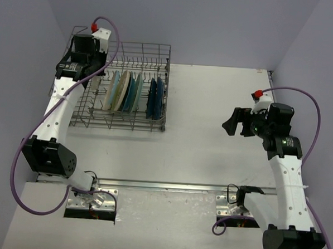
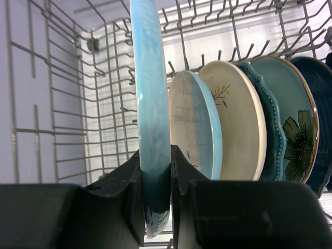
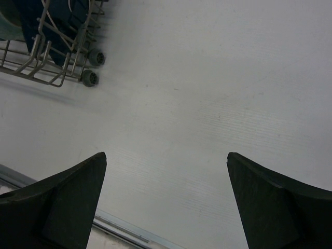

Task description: Unload the plates from the dish rack

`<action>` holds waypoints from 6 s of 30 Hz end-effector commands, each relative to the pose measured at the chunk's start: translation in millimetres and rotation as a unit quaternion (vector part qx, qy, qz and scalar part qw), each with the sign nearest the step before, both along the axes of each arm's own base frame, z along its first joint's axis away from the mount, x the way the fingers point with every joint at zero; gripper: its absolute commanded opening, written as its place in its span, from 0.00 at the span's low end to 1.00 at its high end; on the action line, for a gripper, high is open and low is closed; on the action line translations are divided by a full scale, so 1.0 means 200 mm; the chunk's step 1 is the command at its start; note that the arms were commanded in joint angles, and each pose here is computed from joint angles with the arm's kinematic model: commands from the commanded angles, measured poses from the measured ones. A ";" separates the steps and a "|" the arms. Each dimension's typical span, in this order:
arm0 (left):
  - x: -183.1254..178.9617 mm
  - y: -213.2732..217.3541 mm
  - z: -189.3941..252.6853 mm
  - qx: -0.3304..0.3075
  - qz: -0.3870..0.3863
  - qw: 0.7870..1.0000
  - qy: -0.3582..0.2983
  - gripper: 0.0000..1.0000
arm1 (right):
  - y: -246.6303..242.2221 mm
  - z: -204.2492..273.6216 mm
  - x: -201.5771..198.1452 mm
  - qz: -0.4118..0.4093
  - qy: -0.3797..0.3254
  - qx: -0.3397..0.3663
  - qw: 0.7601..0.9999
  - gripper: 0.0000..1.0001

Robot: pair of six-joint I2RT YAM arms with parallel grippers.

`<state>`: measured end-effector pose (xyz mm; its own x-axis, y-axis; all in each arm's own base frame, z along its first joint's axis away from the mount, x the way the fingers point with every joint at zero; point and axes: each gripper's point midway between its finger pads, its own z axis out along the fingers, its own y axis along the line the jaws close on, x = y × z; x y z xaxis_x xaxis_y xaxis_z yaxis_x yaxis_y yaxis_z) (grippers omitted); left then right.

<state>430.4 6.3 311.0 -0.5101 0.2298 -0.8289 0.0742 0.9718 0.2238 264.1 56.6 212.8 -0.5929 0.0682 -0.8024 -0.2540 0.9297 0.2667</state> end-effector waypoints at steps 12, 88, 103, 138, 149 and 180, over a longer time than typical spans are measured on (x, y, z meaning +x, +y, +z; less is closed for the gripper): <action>-0.41 -0.49 0.57 0.375 -0.212 0.853 -0.295 0.00 | 0.32 0.29 -0.01 0.112 0.064 0.191 0.973 0.99; -0.64 -0.62 0.65 0.158 -0.145 0.966 -0.146 1.00 | -0.19 -0.37 1.01 -0.160 0.111 0.448 0.872 0.00; -0.51 -0.45 0.41 0.061 -0.089 0.993 -0.057 1.00 | -0.34 -0.93 1.15 -0.257 0.240 0.336 0.874 0.17; -0.33 -0.21 0.04 -0.079 -0.037 0.995 0.045 0.87 | -0.36 -0.38 1.07 -0.174 0.094 -0.024 0.980 0.99; -0.15 -0.11 -0.25 -0.029 0.000 0.997 0.078 0.61 | -0.24 0.15 0.76 -0.089 -0.064 -0.040 0.993 0.99; 0.10 -0.07 -0.58 -0.009 0.036 0.995 0.093 0.18 | -0.22 0.26 0.44 -0.073 -0.116 -0.068 0.988 0.99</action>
